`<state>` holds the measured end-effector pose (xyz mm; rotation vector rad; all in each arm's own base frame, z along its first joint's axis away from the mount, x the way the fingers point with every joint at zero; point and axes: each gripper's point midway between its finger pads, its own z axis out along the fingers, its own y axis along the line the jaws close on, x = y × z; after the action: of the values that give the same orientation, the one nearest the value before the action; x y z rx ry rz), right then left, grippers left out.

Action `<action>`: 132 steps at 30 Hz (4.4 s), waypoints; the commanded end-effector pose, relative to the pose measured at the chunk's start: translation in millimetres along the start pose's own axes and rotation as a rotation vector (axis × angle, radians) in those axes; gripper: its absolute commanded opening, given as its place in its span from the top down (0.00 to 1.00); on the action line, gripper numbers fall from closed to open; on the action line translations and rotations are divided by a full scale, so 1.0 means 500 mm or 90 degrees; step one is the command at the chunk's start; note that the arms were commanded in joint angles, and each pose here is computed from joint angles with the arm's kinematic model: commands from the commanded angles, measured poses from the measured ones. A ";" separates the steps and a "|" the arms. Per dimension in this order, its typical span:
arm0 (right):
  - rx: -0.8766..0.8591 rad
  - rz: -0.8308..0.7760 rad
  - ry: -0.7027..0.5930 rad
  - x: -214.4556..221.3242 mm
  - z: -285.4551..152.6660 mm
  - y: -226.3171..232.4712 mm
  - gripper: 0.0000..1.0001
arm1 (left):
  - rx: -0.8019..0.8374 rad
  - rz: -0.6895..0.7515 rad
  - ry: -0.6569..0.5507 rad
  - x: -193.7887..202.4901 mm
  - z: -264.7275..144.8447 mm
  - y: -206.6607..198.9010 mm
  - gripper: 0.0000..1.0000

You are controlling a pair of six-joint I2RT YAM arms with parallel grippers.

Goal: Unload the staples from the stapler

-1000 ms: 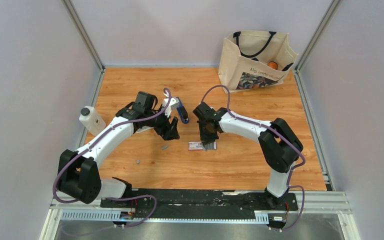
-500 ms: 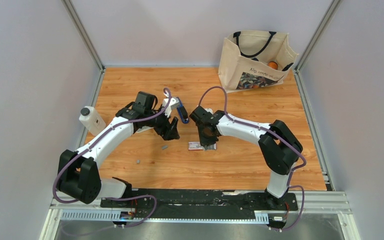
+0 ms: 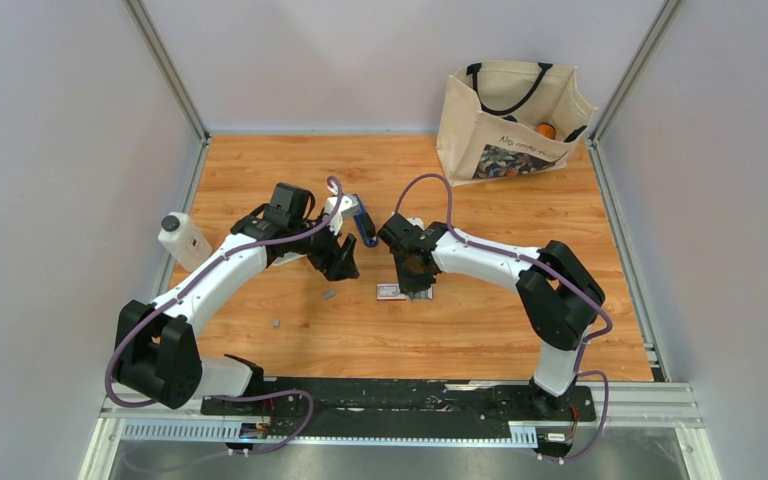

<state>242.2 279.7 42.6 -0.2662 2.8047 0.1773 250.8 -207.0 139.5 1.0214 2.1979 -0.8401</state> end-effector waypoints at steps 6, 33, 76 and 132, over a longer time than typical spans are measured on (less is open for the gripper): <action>-0.018 -0.016 -0.025 -0.009 -0.024 0.017 0.77 | 0.006 0.039 -0.023 -0.018 -0.015 -0.013 0.18; 0.002 -0.052 -0.036 0.007 -0.021 0.015 0.72 | 0.002 0.043 -0.019 -0.017 -0.020 -0.014 0.18; 0.106 -0.149 -0.088 0.015 -0.055 -0.003 0.94 | -0.004 0.046 -0.017 -0.015 -0.028 -0.017 0.18; 0.232 -0.002 -0.078 -0.034 -0.029 -0.237 0.57 | -0.015 0.052 0.000 -0.014 -0.037 -0.012 0.18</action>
<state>266.9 162.3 44.6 -0.2640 2.6636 -0.4350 241.0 -196.4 140.7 1.0597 2.2135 -0.7912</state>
